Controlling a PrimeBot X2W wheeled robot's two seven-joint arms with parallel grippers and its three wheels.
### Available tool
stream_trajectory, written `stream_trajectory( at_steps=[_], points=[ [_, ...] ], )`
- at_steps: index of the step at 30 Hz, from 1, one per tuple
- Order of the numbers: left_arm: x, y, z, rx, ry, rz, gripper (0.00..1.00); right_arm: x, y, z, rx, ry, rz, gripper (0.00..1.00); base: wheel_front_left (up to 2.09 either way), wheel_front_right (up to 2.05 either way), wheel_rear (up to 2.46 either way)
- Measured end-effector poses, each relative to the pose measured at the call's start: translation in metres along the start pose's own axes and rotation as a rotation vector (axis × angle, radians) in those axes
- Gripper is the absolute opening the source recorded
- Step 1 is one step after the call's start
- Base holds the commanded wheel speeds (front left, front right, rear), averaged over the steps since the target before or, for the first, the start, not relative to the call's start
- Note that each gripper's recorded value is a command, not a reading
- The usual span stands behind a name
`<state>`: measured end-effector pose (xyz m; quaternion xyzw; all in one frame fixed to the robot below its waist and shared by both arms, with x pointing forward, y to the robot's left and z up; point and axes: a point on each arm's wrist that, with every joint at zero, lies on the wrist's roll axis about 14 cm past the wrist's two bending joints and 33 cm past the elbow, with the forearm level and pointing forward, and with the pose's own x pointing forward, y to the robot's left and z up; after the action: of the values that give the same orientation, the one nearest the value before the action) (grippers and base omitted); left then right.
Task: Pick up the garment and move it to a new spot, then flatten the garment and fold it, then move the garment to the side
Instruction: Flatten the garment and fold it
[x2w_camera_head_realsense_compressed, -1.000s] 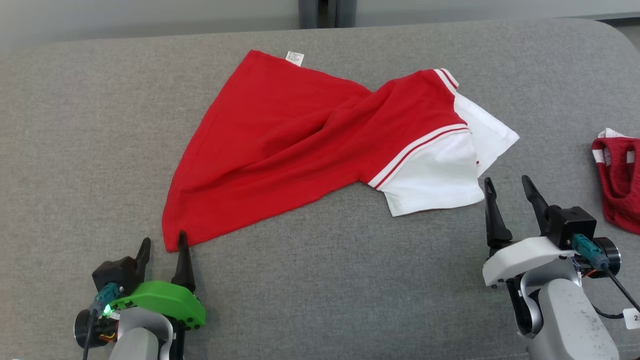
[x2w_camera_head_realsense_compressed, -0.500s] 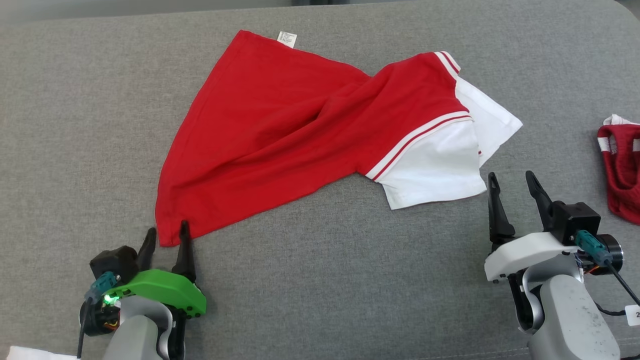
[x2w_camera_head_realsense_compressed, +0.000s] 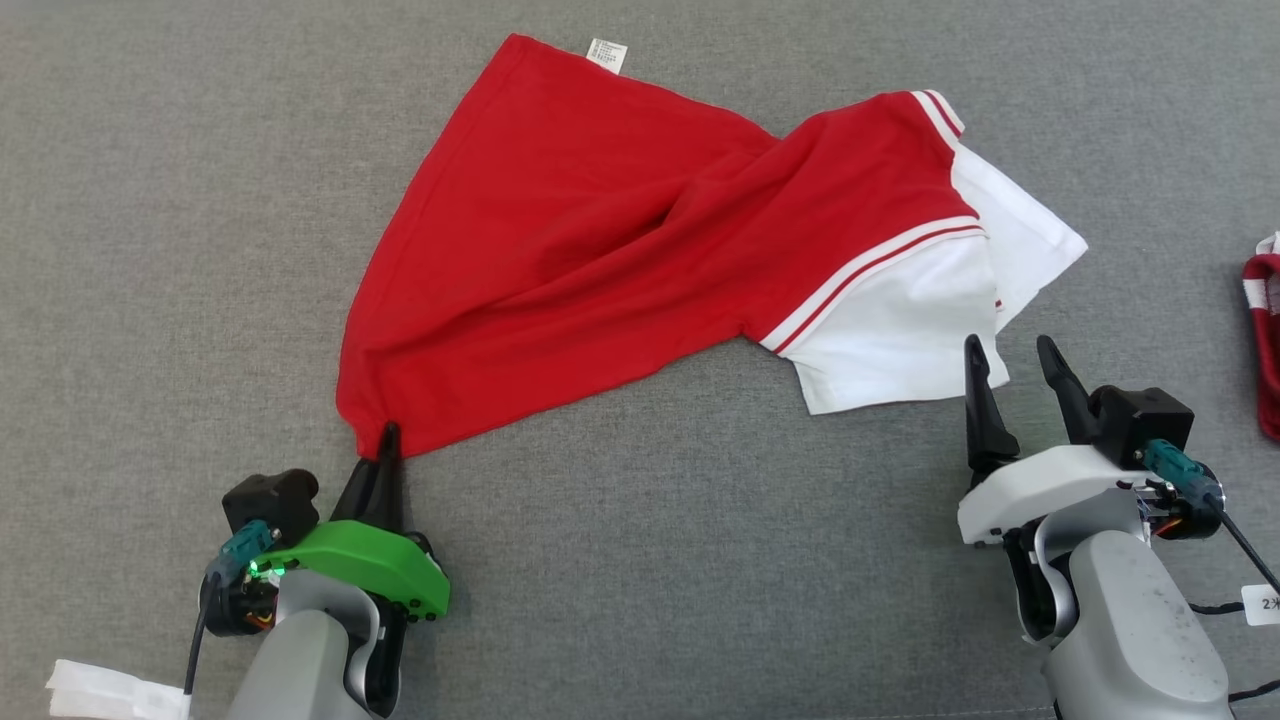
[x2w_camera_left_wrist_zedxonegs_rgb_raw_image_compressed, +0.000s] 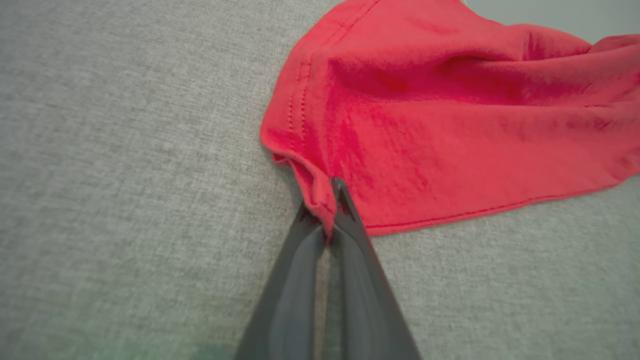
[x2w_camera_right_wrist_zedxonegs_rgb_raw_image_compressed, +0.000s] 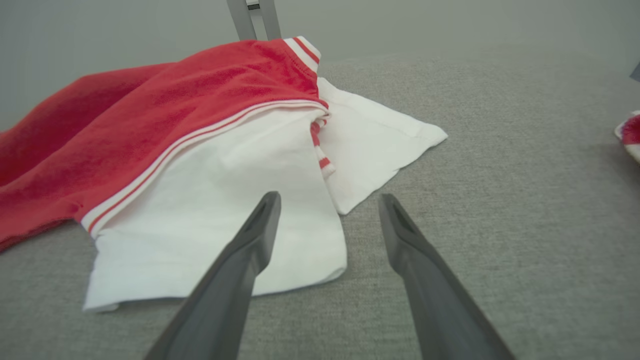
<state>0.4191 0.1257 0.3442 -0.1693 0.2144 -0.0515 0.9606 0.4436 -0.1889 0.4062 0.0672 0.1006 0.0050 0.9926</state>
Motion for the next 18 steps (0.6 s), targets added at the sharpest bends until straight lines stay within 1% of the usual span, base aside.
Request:
stream_trajectory(
  at_steps=[2,8,9,10,11,14,18],
  points=[
    [0.0,0.002,0.001,0.003,-0.005,0.004,0.0,0.003,0.002,-0.006,0.017,0.017,0.003,1.0,0.0,0.0,0.0],
    [-0.001,0.006,0.002,0.008,-0.011,0.012,0.0,0.009,0.005,-0.034,0.022,0.109,0.006,1.0,0.0,0.0,0.0],
    [-0.001,0.007,0.002,0.008,-0.012,0.012,0.0,0.009,0.007,-0.039,0.02,0.125,0.012,0.97,0.0,0.0,0.0],
    [-0.001,0.007,0.002,0.008,-0.012,0.013,0.0,0.011,0.009,-0.042,0.022,0.132,0.017,0.43,0.0,0.0,0.0],
    [0.0,0.007,0.003,0.009,-0.014,0.013,0.0,0.011,0.011,-0.045,0.024,0.142,0.023,0.0,0.0,0.0,0.0],
    [-0.001,0.008,0.005,0.012,-0.021,0.014,0.0,0.013,0.017,-0.049,0.03,0.156,0.042,0.0,0.0,0.0,0.0],
    [-0.001,0.007,0.019,0.009,-0.062,0.017,0.0,0.01,0.026,-0.043,0.073,0.14,0.058,0.0,0.0,0.0,0.0]
  ],
)
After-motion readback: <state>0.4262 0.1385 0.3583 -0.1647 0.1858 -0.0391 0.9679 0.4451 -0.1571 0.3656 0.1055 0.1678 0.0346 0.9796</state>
